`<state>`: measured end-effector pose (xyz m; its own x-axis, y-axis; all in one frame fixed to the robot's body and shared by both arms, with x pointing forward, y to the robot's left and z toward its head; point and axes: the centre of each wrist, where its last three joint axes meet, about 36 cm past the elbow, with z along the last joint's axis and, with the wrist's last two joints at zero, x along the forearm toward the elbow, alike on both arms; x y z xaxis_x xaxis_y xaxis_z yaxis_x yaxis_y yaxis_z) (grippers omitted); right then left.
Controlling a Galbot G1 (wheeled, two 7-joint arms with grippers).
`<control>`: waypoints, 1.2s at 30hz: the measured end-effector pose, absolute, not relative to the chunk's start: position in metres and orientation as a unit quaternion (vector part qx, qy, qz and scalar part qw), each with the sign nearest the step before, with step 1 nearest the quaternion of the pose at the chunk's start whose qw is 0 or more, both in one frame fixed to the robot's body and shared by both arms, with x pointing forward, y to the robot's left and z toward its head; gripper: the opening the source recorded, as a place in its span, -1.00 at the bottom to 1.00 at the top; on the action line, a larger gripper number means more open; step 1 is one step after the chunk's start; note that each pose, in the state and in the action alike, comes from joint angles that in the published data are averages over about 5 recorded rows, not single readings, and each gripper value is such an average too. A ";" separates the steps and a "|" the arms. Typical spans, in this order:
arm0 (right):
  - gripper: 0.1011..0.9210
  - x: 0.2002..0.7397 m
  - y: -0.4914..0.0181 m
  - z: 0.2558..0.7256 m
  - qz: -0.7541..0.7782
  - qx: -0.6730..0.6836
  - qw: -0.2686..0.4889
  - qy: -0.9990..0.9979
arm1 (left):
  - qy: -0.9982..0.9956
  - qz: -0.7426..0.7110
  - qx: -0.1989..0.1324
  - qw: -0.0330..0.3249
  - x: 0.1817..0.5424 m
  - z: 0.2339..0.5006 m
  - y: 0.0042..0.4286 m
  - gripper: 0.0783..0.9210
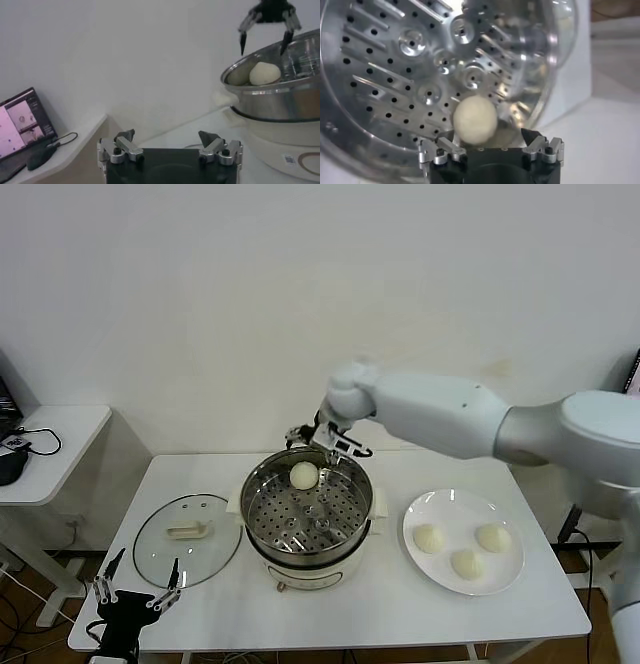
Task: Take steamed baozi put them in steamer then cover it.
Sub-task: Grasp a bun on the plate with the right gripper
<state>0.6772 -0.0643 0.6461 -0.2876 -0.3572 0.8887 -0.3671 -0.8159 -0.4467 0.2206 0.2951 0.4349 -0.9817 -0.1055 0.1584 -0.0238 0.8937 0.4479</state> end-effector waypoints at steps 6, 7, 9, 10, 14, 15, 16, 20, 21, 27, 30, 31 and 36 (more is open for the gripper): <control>0.76 0.665 -0.119 0.681 0.720 0.576 0.073 -0.380 | -0.969 -0.230 0.027 0.088 0.221 0.436 0.295 0.77; 0.76 0.662 -0.131 0.685 0.716 0.571 0.086 -0.392 | -0.969 -0.230 0.026 0.088 0.222 0.436 0.294 0.77; 0.76 0.655 -0.157 0.690 0.707 0.561 0.112 -0.416 | -0.969 -0.231 0.023 0.087 0.223 0.436 0.294 0.77; 0.76 0.651 -0.171 0.691 0.702 0.556 0.125 -0.428 | -0.969 -0.231 0.022 0.086 0.223 0.437 0.294 0.77; 0.76 0.631 -0.225 0.686 0.678 0.536 0.178 -0.470 | -0.969 -0.232 0.016 0.086 0.226 0.435 0.293 0.77; 0.76 0.625 -0.237 0.683 0.672 0.532 0.190 -0.479 | -0.969 -0.232 0.015 0.086 0.226 0.435 0.293 0.77; 0.76 0.620 -0.249 0.679 0.666 0.528 0.201 -0.487 | -0.969 -0.233 0.014 0.086 0.227 0.435 0.293 0.77; 0.76 0.600 -0.287 0.657 0.644 0.515 0.242 -0.512 | -0.968 -0.233 0.011 0.086 0.229 0.436 0.293 0.77; 0.76 0.596 -0.295 0.651 0.639 0.513 0.251 -0.516 | -0.969 -0.233 0.011 0.086 0.230 0.436 0.292 0.77; 0.76 0.577 -0.323 0.607 0.613 0.506 0.291 -0.533 | -0.968 -0.234 0.011 0.085 0.231 0.439 0.293 0.77; 0.76 0.572 -0.329 0.587 0.603 0.504 0.306 -0.538 | -0.968 -0.236 0.013 0.086 0.231 0.439 0.294 0.77; 0.76 0.571 -0.330 0.580 0.599 0.503 0.310 -0.540 | -0.968 -0.236 0.014 0.086 0.231 0.440 0.295 0.77; 0.76 0.571 -0.332 0.548 0.586 0.504 0.328 -0.542 | -0.966 -0.240 0.017 0.090 0.229 0.440 0.298 0.77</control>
